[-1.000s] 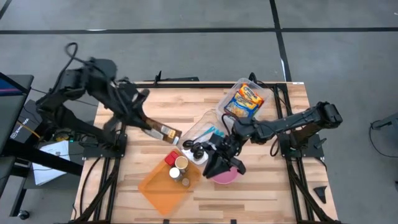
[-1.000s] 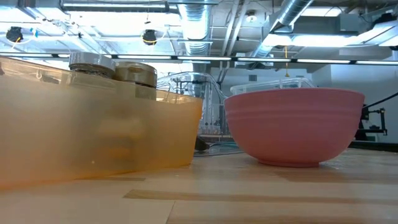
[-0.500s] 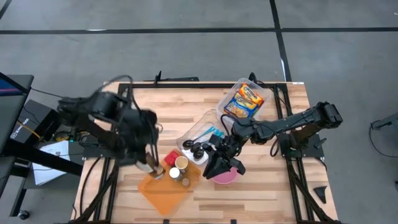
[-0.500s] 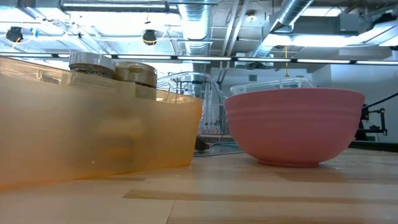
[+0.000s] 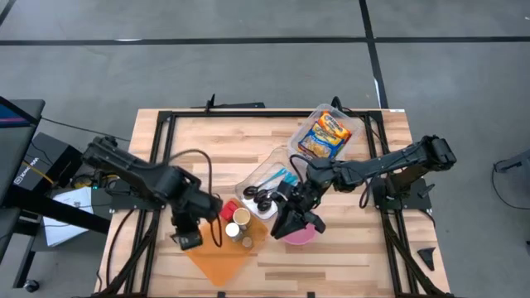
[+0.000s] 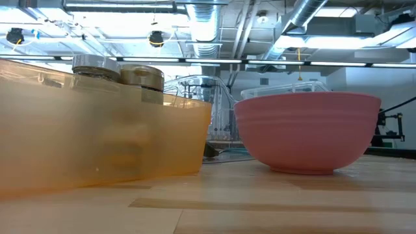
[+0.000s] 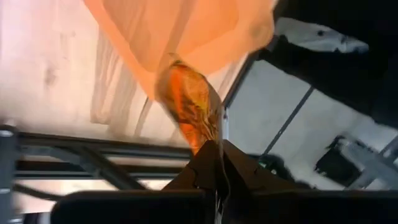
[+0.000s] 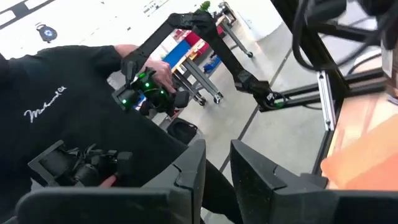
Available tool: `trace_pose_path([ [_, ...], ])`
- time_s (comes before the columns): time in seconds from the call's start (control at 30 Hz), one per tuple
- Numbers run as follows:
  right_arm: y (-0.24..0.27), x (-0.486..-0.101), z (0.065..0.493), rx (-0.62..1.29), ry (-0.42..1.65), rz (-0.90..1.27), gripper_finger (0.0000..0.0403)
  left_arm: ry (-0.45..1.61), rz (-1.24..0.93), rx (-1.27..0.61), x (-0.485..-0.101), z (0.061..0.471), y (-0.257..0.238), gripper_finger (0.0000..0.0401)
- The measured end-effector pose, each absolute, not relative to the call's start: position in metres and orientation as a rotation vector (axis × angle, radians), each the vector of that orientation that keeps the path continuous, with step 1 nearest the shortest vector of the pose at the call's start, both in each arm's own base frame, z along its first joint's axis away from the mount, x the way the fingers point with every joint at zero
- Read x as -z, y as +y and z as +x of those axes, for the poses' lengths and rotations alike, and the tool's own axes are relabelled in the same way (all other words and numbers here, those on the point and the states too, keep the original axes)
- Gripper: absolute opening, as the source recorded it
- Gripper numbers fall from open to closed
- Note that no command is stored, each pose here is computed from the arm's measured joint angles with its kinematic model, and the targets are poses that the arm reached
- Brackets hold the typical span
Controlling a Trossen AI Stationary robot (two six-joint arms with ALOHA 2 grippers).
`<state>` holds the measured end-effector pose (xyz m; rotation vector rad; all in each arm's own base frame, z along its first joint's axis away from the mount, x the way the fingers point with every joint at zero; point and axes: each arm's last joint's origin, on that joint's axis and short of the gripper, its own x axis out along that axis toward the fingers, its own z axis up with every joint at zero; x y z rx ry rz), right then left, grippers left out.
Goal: Pick & Place Food Item
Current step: Put the orange seasoning bag into the orange bin
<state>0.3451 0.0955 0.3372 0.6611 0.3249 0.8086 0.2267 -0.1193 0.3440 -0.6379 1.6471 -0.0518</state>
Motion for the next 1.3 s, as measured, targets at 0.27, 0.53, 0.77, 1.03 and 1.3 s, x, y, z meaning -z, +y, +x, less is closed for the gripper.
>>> trace_pose_path([
  [0.27, 0.097, -0.33, 0.342, -0.884, 0.436, 0.671, 0.0071, 1.592, -0.864, -0.089, -0.304, 0.242, -0.129, 0.0001],
  [0.53, 0.102, -0.327, 0.338, -1.026, 0.504, 0.637, 0.0071, 1.515, -0.996, -0.306, -0.283, 0.247, -0.128, 0.0001],
  [0.77, 0.103, -0.323, 0.334, -1.125, 0.585, 0.637, 0.0071, 1.467, -1.071, -0.435, -0.265, 0.248, -0.124, 0.0],
  [1.03, 0.105, -0.322, 0.331, -1.193, 0.629, 0.641, 0.0071, 1.402, -1.139, -0.538, -0.247, 0.249, -0.123, 0.0],
  [1.3, 0.106, -0.32, 0.33, -1.22, 0.645, 0.63, 0.0071, 1.325, -1.17, -0.635, -0.245, 0.253, -0.111, 0.0],
])
